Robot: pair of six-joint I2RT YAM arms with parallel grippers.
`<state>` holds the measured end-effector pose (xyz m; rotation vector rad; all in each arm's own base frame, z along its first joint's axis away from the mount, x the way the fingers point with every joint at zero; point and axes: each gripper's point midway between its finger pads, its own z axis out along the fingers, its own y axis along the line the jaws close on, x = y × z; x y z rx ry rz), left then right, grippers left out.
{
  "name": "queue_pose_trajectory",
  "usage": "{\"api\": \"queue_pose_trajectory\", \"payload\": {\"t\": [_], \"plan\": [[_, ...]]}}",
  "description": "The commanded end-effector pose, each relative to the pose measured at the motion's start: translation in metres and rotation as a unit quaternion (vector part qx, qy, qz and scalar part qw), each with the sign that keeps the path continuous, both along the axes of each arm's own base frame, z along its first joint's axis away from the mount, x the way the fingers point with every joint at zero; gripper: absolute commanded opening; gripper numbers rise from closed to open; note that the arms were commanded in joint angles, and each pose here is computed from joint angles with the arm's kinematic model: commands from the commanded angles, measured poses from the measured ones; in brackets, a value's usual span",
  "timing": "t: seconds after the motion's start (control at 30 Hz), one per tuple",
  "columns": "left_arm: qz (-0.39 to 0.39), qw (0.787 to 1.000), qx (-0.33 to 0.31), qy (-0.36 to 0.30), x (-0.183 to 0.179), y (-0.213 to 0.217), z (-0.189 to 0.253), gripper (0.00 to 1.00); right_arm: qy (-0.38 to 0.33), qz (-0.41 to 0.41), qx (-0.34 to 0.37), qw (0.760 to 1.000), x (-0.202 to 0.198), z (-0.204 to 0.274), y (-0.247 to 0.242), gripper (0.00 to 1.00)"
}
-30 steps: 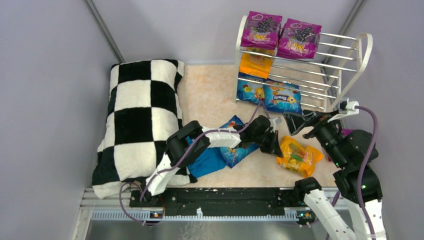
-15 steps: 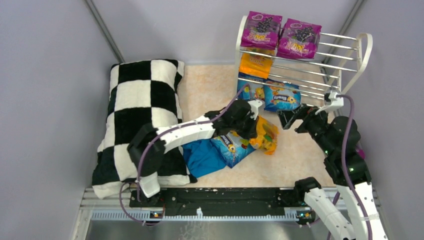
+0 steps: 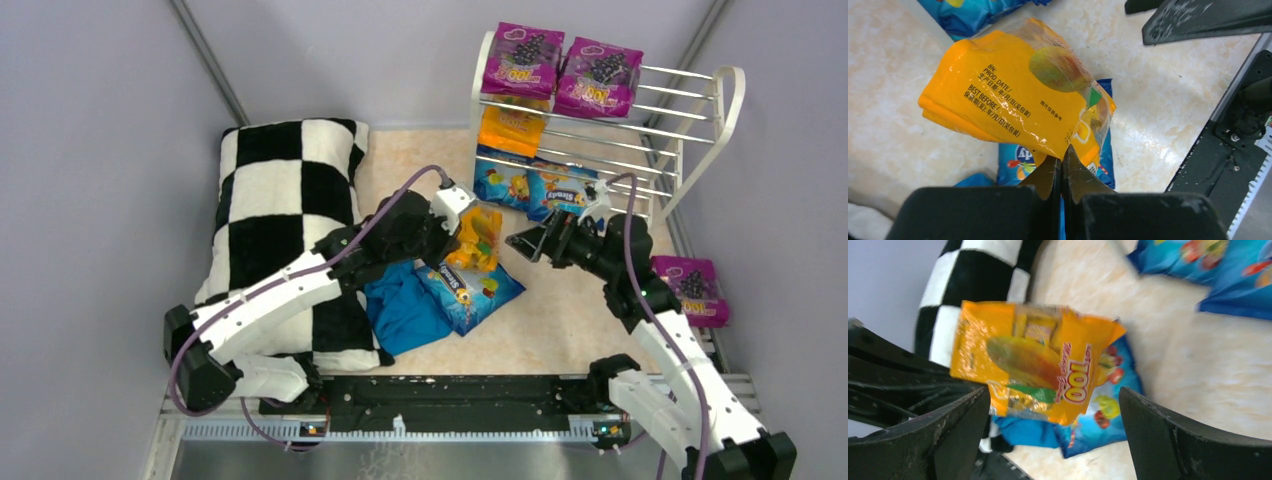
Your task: Place and organize the candy bags onto the shelf
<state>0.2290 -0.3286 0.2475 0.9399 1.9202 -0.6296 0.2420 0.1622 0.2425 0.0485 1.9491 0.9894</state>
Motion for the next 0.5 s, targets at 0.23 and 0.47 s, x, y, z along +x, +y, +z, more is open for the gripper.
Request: {"api": "queue_pose_trajectory", "payload": {"t": [0.23, 0.47], "plan": [[-0.045, 0.968, -0.178, -0.169, -0.018, 0.018, 0.167, 0.0, -0.05, 0.176, 0.216, 0.959, -0.024, 0.057, 0.055, 0.99], [-0.058, 0.943, -0.269, -0.189, -0.031, 0.02, 0.208, 0.0, -0.044, 0.167, 0.328, 0.929, -0.036, 0.093, 0.048, 0.99]]}}
